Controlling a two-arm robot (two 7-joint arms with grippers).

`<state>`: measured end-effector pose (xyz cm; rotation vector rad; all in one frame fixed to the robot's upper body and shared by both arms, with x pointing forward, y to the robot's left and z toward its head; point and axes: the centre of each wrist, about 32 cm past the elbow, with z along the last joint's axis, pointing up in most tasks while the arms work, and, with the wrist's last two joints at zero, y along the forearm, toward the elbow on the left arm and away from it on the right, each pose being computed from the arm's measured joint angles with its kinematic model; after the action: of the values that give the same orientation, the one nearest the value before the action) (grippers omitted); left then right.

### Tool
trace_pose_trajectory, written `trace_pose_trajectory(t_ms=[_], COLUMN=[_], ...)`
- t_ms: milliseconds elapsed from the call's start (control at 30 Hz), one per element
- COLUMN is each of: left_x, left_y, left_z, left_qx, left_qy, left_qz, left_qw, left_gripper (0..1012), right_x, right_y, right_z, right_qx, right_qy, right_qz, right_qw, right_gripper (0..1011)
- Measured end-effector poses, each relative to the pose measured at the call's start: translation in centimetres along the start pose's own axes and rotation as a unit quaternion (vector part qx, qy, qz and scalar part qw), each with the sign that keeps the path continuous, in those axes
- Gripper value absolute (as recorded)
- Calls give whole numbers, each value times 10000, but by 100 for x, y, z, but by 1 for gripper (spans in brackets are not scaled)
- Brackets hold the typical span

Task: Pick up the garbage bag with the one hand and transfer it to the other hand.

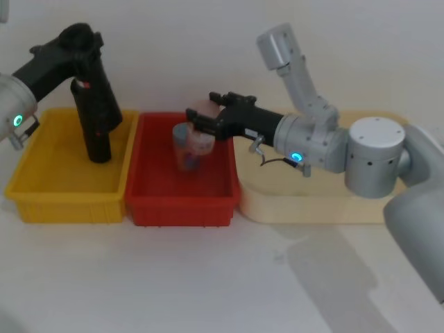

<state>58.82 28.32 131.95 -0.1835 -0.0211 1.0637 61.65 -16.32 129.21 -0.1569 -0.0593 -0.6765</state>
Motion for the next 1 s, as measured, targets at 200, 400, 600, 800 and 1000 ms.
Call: trace_pose_trajectory(t_ms=[200,400,600,800,1000], left_x=[-121,-274,-407,-527,-620], left_y=[-121,-294,-476,-628,-737], left_z=[135,245,300,320,322], left_qx=[-140,-228,-218,-173,-134], left_qy=[-2,-2,24,62,67], left_qz=[-165,-373,-552,-703,-846], left_qw=[9998,9990,9982,9974,9963], left_gripper=[374,374,374,374,374], right_x=[73,150,205,259,303], right_y=[-195,-415,-580,-727,-819], right_z=[142,261,315,342,327], right_qx=[102,155,155,120,39], right_qy=[-111,-237,-296,-356,-406], right_qz=[-267,-589,-872,-1182,-1444], right_qw=[9995,9979,9956,9923,9887], right_gripper=[646,647,646,647,646])
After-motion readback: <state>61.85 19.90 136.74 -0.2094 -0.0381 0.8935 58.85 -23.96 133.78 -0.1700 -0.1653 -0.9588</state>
